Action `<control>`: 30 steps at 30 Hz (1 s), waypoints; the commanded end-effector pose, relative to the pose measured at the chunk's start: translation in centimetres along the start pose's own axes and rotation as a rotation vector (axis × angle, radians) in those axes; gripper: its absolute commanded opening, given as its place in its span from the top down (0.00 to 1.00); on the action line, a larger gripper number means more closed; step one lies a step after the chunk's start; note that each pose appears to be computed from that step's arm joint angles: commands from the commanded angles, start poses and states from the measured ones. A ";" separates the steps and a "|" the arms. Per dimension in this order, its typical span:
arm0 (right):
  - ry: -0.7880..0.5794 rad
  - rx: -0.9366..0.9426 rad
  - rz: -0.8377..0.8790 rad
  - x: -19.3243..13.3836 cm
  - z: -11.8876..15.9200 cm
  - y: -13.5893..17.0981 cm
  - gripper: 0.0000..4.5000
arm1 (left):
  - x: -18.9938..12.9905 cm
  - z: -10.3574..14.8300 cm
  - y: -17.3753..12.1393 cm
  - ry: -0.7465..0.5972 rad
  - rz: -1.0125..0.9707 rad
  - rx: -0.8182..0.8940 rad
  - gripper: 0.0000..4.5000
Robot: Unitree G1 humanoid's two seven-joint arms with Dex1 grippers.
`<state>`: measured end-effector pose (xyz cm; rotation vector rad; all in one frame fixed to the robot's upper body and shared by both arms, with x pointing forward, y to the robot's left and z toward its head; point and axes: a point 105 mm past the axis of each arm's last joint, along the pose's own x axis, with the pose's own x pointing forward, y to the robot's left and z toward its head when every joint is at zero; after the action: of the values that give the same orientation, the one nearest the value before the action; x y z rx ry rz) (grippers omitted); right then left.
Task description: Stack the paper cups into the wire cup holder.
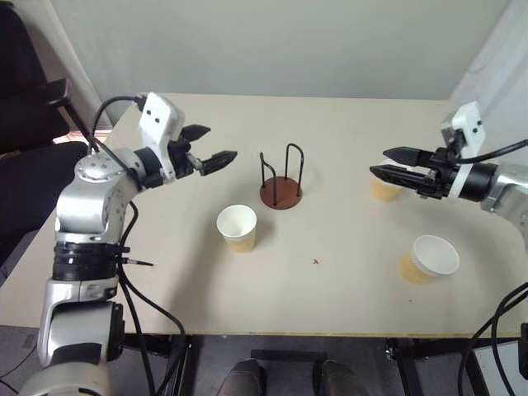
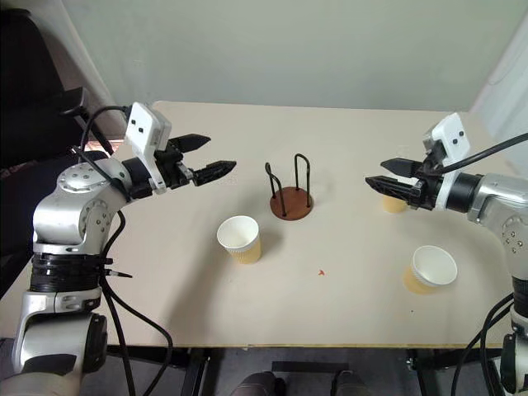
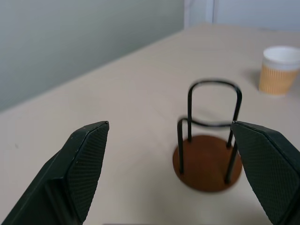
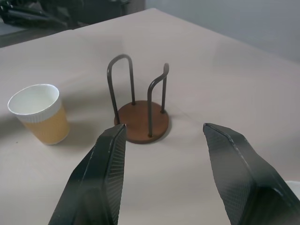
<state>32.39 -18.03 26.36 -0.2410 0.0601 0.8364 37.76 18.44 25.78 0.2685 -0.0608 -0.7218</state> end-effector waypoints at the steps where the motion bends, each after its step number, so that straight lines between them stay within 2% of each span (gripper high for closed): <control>1: -0.052 -0.068 -0.030 -0.8 1.9 0.0 0.41 | -0.1 0.6 0.1 -0.012 -0.007 0.031 0.00; 13: -0.041 -0.077 -0.092 -2.8 2.0 0.1 0.41 | 1.8 -0.1 -5.2 0.067 -0.233 -0.055 0.00; 22: -0.028 -0.083 -0.117 -3.6 2.2 0.1 0.41 | 4.1 -1.8 -5.7 0.114 -0.204 -0.065 0.00; 30: 0.005 -0.036 0.142 -2.9 2.1 4.7 0.41 | 6.4 -1.6 -6.0 0.093 -0.196 -0.062 0.00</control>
<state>28.13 -17.25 27.04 -0.2486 0.0943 0.9270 38.75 10.58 20.85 0.2232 0.1390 -0.9034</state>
